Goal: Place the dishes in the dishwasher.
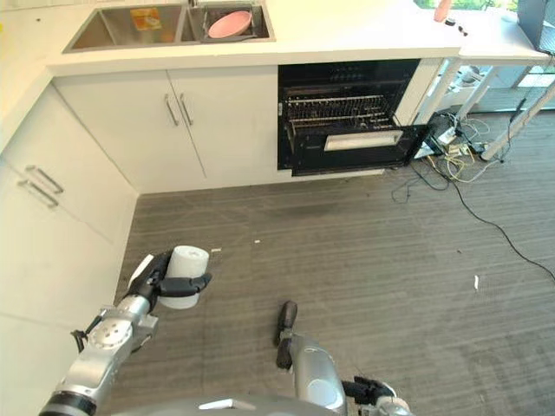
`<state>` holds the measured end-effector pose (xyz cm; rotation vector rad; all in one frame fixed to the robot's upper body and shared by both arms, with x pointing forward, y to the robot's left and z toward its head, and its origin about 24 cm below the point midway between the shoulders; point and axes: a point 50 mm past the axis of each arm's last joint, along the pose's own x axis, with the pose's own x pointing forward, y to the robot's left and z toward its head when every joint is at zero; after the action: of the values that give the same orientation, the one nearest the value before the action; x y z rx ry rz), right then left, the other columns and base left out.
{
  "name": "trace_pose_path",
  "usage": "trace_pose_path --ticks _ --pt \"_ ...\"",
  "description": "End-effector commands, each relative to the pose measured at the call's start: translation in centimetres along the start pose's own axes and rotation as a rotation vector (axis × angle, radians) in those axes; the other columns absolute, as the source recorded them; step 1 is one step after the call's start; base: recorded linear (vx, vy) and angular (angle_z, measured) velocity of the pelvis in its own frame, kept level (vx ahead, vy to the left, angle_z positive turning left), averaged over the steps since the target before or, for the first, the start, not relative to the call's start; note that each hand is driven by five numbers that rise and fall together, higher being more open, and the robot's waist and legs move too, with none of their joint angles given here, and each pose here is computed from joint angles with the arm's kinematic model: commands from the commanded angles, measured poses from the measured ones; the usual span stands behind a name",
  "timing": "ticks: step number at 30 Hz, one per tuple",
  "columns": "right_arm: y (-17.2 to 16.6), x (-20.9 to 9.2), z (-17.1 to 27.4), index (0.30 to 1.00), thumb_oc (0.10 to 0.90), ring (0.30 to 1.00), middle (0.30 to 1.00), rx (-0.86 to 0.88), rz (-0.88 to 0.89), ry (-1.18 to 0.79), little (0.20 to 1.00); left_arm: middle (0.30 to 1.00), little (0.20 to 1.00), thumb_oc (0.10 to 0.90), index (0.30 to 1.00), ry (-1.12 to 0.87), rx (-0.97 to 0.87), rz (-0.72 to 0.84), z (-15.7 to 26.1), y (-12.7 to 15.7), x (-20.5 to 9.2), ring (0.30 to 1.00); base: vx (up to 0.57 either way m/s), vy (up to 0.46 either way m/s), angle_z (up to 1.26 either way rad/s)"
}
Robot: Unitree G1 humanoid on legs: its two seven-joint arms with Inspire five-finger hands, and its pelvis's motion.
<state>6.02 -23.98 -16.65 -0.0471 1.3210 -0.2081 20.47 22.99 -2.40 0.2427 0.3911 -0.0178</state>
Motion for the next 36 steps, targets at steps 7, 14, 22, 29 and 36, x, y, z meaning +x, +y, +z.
trace_pose_path --ticks 7,14,22,29,36 --pt "-1.9 0.0 1.4 0.9 0.8 0.9 0.9 0.007 -0.066 -0.031 0.9 0.3 0.3 0.4 0.3 -0.328 0.001 -0.01 6.8 0.2 0.7 0.3 0.23 -0.05 0.34" --pt "-2.1 0.0 2.3 0.9 0.8 0.9 0.9 -0.037 -0.076 -0.048 0.9 0.3 0.3 0.4 0.3 -0.324 -0.012 0.007 6.6 0.4 0.5 0.3 0.23 0.154 -0.46" --pt "-3.3 -0.3 0.3 0.9 0.8 0.9 0.9 -0.025 -0.11 0.019 0.9 0.3 0.3 0.4 0.3 -0.315 -0.017 -0.012 6.5 -0.1 0.8 0.3 0.23 0.308 -0.61" --pt "-2.5 -0.1 0.4 0.9 0.8 0.9 0.9 0.056 -0.092 0.02 0.9 0.3 0.3 0.4 0.3 -0.349 0.022 -0.036 7.8 0.2 1.0 0.3 0.12 0.363 -0.18" --pt "-1.3 0.1 4.0 0.9 0.8 0.9 0.9 0.043 -0.051 -0.11 0.9 0.3 0.3 0.4 0.3 -0.35 0.011 -0.035 7.6 0.5 0.6 0.3 0.14 0.187 -0.68"
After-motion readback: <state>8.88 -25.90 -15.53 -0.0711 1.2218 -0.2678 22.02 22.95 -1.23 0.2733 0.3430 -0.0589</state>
